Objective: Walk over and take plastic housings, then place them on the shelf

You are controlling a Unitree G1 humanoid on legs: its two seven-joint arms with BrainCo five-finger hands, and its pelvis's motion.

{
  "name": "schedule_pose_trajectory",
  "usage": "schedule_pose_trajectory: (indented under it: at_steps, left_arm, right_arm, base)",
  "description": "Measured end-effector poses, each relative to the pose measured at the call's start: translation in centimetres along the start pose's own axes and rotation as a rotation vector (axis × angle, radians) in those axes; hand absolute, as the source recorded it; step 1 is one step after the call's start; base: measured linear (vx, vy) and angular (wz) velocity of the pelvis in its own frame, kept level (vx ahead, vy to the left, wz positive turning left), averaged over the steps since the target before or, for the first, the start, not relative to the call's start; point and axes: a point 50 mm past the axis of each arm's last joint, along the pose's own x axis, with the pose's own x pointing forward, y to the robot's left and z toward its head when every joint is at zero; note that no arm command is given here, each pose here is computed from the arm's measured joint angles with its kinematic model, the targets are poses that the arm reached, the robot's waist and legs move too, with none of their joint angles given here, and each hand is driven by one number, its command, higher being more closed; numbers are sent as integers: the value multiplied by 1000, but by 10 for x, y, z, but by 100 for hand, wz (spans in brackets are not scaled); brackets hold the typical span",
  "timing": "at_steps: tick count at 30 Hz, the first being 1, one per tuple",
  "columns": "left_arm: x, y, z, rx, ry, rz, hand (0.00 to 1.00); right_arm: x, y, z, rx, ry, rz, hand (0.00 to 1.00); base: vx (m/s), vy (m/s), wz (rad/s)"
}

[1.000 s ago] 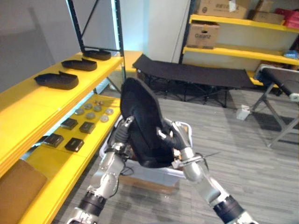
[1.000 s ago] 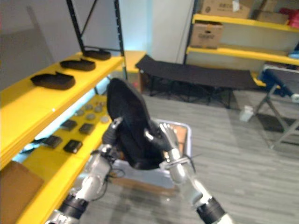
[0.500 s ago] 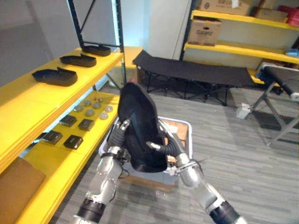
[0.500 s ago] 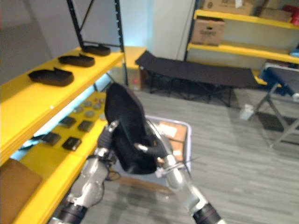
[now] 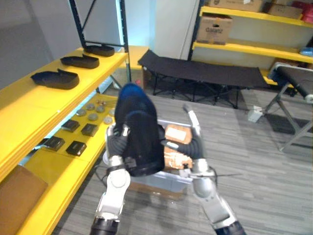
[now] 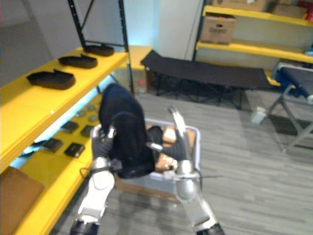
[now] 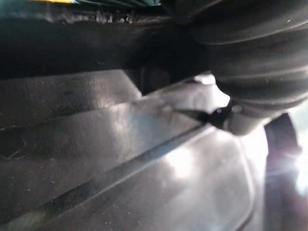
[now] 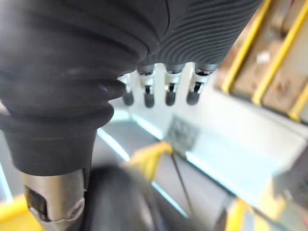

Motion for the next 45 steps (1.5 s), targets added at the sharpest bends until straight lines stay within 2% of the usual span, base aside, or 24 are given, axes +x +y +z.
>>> schedule_pose_trajectory:
  at_steps: [4,8,11,14,19,25,29,32,35,38,40,45]
  left_arm:
    - [1,20,-9,65,29,86,100]
    - [-6,42,-18,82,91,210,100]
    - [-14,55,-28,93,145,258,100]
    - [-18,63,-33,26,181,299,100]
    - [-18,70,-31,-132,194,368,100]
    - [-14,79,-16,-215,134,427,100]
    - [-16,103,-10,-184,93,517,100]
    - [-23,126,-9,-138,80,616,100]
    - [-36,145,-14,-76,106,690,100]
    - [-49,154,-17,-27,132,702,100]
    - [-53,157,-15,-13,127,702,100]
    - [-49,150,-3,-36,80,652,100]
  right_arm:
    - [-27,-30,-29,135,231,-116,0]
    - [-59,-66,-50,302,401,-350,0]
    - [-89,-83,-69,266,532,-445,0]
    - [-118,-90,-87,199,686,-485,0]
    - [-118,-84,-90,205,719,-463,0]
    - [-90,-61,-98,236,696,-341,0]
    - [-56,-32,-104,162,654,-155,0]
    - [-24,-24,-103,134,577,-98,0]
    - [11,-17,-90,99,456,-45,0]
    - [40,-3,-70,38,326,24,0]
    - [54,11,-55,58,249,66,0]
    - [33,-3,-67,26,297,53,0]
  base:
    - [24,8,-11]
    - [25,10,-21]
    - [28,3,-18]
    - [16,3,-23]
    - [3,1,-6]
    - [19,-11,40]
    - [52,-12,124]
    - [56,4,149]
    - [71,-20,111]
    - [80,-36,32]
    - [43,-76,-42]
    - [-42,-52,-19]
